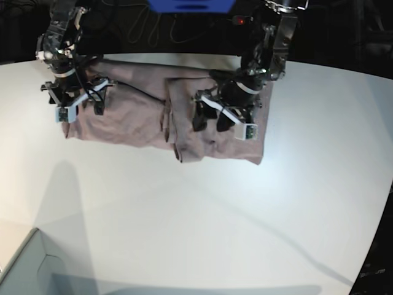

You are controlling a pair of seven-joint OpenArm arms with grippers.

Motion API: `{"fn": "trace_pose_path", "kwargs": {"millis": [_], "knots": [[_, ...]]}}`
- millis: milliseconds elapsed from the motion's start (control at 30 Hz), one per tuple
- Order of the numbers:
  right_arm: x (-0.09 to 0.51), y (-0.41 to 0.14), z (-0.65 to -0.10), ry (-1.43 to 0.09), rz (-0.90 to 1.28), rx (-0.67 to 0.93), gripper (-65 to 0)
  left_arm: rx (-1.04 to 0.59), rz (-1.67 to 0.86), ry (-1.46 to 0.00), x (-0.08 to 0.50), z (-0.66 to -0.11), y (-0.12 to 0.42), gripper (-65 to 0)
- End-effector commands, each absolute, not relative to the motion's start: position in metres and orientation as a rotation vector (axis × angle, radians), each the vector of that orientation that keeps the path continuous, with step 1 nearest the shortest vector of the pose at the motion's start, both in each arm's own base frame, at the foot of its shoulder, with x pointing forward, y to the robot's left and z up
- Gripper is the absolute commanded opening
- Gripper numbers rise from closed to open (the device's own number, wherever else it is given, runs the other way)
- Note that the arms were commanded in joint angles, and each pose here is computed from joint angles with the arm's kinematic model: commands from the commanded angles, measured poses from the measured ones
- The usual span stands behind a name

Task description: Layout the t-shirt on the table in an organized manner, then fold the t-shirt properly

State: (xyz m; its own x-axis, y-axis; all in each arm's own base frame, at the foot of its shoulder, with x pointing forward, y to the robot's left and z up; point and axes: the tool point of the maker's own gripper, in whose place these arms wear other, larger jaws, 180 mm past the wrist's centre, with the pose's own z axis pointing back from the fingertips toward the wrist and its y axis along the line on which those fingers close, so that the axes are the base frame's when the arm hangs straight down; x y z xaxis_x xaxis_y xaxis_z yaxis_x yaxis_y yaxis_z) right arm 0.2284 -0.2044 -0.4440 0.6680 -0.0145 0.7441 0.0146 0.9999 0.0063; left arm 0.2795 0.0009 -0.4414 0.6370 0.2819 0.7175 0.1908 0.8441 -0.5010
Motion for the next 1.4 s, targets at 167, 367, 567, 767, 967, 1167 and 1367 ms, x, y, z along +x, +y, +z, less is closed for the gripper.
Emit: {"fn": "trace_pose_path", "kwargs": {"millis": [167,367,567,767,967,1167,1367], "knots": [[0.22,-0.209,-0.46,-0.791,-0.004,-0.016,-24.3,-0.625,0.011,-0.966,0.288,-0.415,-0.005,-28.2],[0.212,-0.225,-0.473,-0.76,-0.071,-0.031,-24.4,-0.549,-0.003,-1.106,0.299,-0.372,0.042,-28.2],[0.22,-0.244,-0.458,-0.804,-0.107,-0.075,-24.3,-0.369,0.134,-1.189,0.308,-0.362,0.133,-28.1],[0.22,-0.246,-0.456,-0.809,-0.108,-0.08,-24.4,-0.254,0.269,-1.142,0.299,-0.391,0.192,-28.0],[0.218,-0.271,-0.45,-0.826,-0.171,-0.127,-24.4,-0.226,0.313,-1.112,0.292,-0.405,0.207,-28.0],[0.225,-0.275,-0.447,-0.838,-0.179,-0.131,-24.3,-0.228,0.311,-1.111,0.292,-0.405,0.205,-28.0],[0.22,-0.267,-0.464,-0.799,-0.187,-0.097,-24.4,-0.229,0.311,-1.11,0.292,-0.405,0.205,-28.0]]}}
